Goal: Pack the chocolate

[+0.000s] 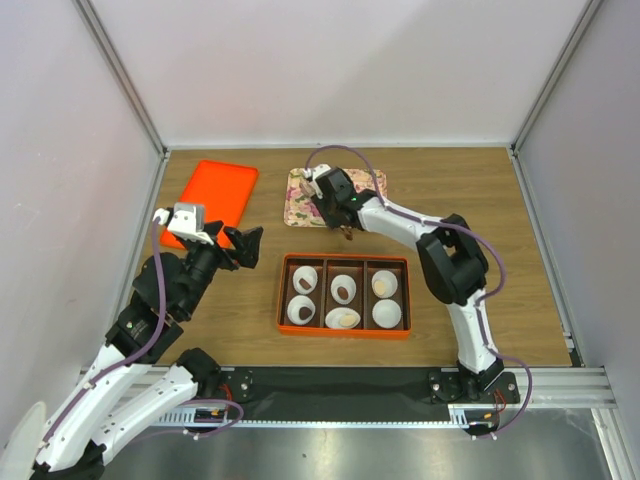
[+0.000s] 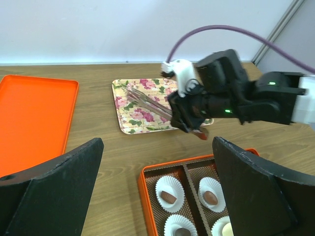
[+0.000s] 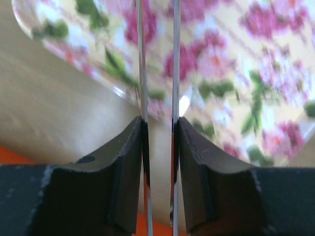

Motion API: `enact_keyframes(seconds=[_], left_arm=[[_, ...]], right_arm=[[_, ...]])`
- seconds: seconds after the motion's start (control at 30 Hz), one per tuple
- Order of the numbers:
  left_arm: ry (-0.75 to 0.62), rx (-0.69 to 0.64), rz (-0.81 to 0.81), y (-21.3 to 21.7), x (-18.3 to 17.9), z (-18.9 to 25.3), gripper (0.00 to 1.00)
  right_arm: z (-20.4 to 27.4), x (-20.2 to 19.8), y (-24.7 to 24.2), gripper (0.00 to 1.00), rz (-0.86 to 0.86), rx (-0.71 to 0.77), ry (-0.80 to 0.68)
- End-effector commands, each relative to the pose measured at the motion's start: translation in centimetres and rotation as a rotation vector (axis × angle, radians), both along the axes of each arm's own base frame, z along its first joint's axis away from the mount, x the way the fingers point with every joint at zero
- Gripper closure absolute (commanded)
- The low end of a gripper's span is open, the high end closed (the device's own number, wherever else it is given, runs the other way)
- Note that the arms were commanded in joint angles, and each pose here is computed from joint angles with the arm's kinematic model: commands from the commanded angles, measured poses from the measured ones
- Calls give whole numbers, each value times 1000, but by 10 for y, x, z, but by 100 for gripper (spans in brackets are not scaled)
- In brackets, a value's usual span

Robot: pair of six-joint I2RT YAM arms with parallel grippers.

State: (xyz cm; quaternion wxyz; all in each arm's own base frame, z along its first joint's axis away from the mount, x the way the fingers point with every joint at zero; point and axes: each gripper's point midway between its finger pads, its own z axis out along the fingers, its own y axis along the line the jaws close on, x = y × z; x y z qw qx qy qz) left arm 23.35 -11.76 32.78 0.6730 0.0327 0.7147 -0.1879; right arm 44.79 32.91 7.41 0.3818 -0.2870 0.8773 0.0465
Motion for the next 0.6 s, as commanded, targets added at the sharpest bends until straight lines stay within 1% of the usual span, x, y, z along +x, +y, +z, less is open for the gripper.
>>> enact_keyframes(seconds=[0.0,0.07,0.1,0.17,0.2,0.3,0.33,0.37,0.4,0.43,0.47,0.53,0.57], left_arm=[[-10,-9,7,0,2,3,0],[-17,-15,5,0,2,5,0],[-20,-15,5,1,2,5,0],[-17,-11,4,0,3,4,0],[-18,-8,2,0,3,5,0],[-14,-5,-3,-1,3,4,0],[-15,-6,-6,-2,3,4,0],[-16,-7,-7,-2,2,4,0],[-15,-6,-9,-2,3,4,0],[-13,-4,-10,-3,3,3,0],[-14,-5,-10,-3,3,4,0],[-14,-4,-16,-4,3,5,0],[-15,-6,-18,-4,3,5,0]], right_arm=[[70,-10,-19,69,-33,58,-107],[80,-19,-30,71,-58,63,-108],[93,-27,-38,73,-68,66,-113],[85,-45,-50,73,-74,52,-81],[104,-55,-53,73,-60,95,-102],[95,-82,-71,73,-55,91,-64],[112,-90,-77,73,-70,125,-81],[112,-97,-82,73,-85,128,-67],[111,-108,-91,73,-94,111,-39],[127,-117,-97,72,-97,135,-52],[123,-132,-105,72,-108,120,-8],[132,-151,-112,72,-109,143,18],[142,-168,-122,71,-111,158,30]])
